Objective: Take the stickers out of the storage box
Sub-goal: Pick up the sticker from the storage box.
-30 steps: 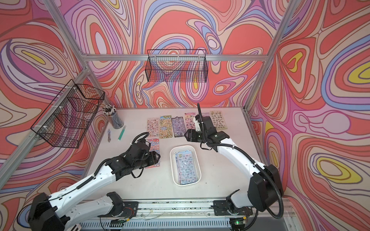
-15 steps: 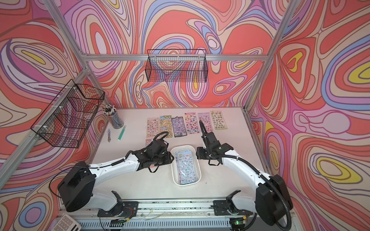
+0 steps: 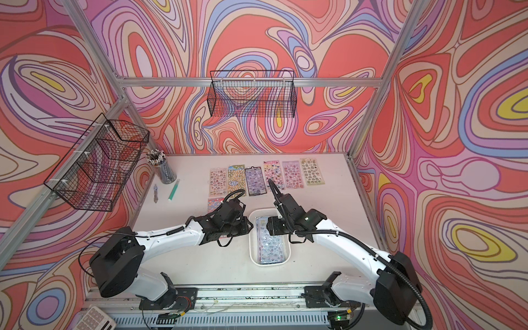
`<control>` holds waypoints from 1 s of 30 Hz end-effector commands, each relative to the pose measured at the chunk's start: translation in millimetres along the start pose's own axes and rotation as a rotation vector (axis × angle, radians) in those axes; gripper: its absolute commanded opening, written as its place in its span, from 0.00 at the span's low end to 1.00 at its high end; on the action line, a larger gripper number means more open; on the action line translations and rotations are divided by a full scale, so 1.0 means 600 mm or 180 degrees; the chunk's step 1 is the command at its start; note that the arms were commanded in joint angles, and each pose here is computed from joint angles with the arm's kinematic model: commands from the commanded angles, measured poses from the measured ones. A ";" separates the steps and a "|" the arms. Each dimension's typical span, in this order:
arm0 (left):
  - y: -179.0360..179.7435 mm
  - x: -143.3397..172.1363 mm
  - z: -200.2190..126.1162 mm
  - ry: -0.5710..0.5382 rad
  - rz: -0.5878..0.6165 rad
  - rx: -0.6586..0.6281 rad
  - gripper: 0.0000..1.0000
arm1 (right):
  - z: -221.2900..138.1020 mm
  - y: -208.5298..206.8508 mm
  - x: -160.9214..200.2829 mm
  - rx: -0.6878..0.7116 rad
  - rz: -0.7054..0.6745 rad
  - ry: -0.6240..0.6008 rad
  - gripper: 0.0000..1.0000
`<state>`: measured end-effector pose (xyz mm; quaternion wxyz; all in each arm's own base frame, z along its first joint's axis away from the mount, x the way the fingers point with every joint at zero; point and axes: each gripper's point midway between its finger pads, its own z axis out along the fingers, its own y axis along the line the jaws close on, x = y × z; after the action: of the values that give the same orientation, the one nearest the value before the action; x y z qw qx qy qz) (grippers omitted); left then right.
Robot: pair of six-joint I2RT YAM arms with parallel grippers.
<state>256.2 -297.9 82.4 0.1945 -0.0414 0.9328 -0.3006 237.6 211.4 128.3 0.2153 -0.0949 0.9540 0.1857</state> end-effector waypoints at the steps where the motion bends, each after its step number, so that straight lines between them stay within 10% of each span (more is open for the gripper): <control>1: -0.001 0.008 0.003 -0.0008 -0.0048 0.0034 0.29 | 0.024 -0.020 0.012 0.0209 0.0126 0.0036 0.63; 17: -0.044 -0.019 -0.110 -0.0176 0.0671 -0.0316 0.48 | -0.036 -0.062 -0.008 0.0667 0.0081 0.0026 0.54; 30: -0.101 0.039 -0.016 0.0296 0.0778 -0.0542 0.47 | 0.026 -0.118 0.055 0.0568 0.0414 0.0333 0.44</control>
<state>232.8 -350.5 130.3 0.2018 0.0787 0.9497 -0.2262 234.0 143.7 86.5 0.1661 -0.0224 0.9816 0.0920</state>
